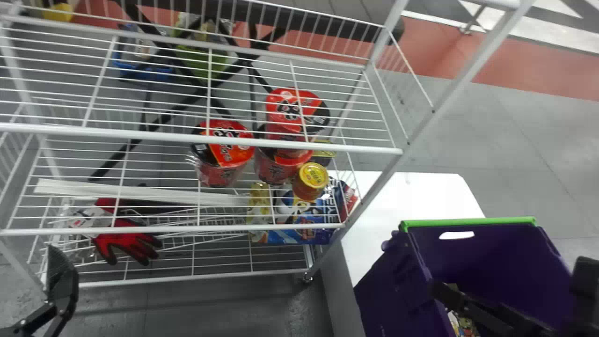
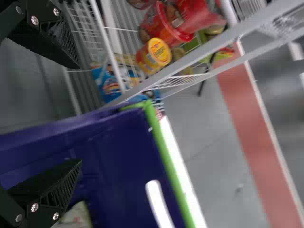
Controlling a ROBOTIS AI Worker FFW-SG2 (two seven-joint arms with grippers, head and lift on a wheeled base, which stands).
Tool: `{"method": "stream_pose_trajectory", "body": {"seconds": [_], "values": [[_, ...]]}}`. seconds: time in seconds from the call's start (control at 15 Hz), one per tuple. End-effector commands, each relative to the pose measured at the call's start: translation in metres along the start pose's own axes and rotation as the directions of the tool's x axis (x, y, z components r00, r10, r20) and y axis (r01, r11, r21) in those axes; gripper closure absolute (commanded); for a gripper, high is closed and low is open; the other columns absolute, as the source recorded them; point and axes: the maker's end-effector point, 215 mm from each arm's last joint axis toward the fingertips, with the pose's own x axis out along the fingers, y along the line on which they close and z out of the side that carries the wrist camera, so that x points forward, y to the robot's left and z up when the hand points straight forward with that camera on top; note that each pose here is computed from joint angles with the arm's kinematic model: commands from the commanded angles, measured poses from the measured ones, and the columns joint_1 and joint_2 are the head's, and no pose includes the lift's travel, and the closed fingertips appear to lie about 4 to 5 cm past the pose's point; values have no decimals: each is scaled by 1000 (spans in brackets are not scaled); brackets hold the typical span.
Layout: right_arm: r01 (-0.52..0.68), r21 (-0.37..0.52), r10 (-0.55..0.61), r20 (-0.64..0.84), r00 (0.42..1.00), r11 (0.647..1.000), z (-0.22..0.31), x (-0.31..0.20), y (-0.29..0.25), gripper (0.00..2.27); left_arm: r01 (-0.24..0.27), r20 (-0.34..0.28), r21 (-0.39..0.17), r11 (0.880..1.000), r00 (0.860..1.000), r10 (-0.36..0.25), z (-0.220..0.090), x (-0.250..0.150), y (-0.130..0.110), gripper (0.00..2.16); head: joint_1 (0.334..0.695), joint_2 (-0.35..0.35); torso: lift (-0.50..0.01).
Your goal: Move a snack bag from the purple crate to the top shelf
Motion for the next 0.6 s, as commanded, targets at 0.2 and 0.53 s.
{"method": "stream_pose_trajectory", "body": {"seconds": [0.2,0.53], "values": [[82,263,-85,2,996,961,0,-38,-76,124,23,-6,4,1000,1000,-23,-4,-1,-6,-2,695,-350,-452],[130,370,-112,-71,991,920,0,-12,-144,137,35,-5,4,999,999,-35,-4,0,-9,-2,695,-350,-452]]}}
